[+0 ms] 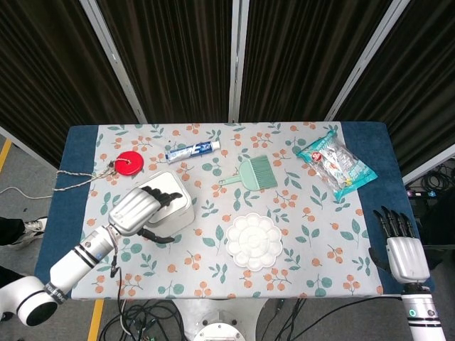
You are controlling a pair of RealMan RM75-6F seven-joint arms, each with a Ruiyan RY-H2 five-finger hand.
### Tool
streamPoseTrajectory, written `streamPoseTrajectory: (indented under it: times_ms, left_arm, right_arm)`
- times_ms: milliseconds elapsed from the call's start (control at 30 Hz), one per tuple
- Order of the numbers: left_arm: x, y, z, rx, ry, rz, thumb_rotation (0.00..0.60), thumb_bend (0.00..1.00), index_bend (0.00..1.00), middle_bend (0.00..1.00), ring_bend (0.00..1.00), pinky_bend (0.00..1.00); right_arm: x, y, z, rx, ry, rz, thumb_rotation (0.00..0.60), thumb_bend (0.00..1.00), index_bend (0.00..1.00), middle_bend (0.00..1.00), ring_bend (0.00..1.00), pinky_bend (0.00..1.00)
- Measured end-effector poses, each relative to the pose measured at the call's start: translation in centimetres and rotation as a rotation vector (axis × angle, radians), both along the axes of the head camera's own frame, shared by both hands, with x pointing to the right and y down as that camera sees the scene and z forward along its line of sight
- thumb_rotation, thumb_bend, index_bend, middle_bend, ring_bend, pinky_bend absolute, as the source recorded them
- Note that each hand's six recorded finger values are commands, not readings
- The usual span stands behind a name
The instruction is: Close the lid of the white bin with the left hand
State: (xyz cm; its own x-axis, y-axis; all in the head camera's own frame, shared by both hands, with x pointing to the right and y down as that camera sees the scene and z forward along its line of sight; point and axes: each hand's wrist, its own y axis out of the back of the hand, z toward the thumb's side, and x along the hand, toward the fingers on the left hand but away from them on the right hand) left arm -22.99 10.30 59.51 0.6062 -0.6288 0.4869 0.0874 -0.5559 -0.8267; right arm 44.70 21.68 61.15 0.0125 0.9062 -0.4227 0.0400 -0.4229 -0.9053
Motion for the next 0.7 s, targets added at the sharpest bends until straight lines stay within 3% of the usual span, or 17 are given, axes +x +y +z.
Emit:
streamPoseTrajectory:
  times_ms: [400, 567, 700]
  left_arm:
    - [0.3, 0.9, 1.3, -0.012, -0.02, 0.02, 0.256, 0.02, 0.19, 0.37, 0.35, 0.43]
    - [0.3, 0.0, 0.2, 0.029, 0.001, 0.002, 0.256, 0.02, 0.19, 0.36, 0.35, 0.43]
    - [-0.3, -1.1, -1.7, 0.1, 0.03, -0.04, 0.255, 0.02, 0.19, 0.36, 0.35, 0.43]
  right_arm:
    - [0.2, 0.1, 0.2, -0.005, -0.001, 0.005, 0.6, 0.25, 0.0, 0.0, 0.0, 0.0]
    - [0.3, 0.1, 0.1, -0.001, -0.002, 0.009, 0.6, 0.25, 0.0, 0.0, 0.0, 0.0]
    - [0.4, 0.1, 0.1, -0.002, -0.004, 0.011, 0.6, 0.25, 0.0, 0.0, 0.0, 0.0]
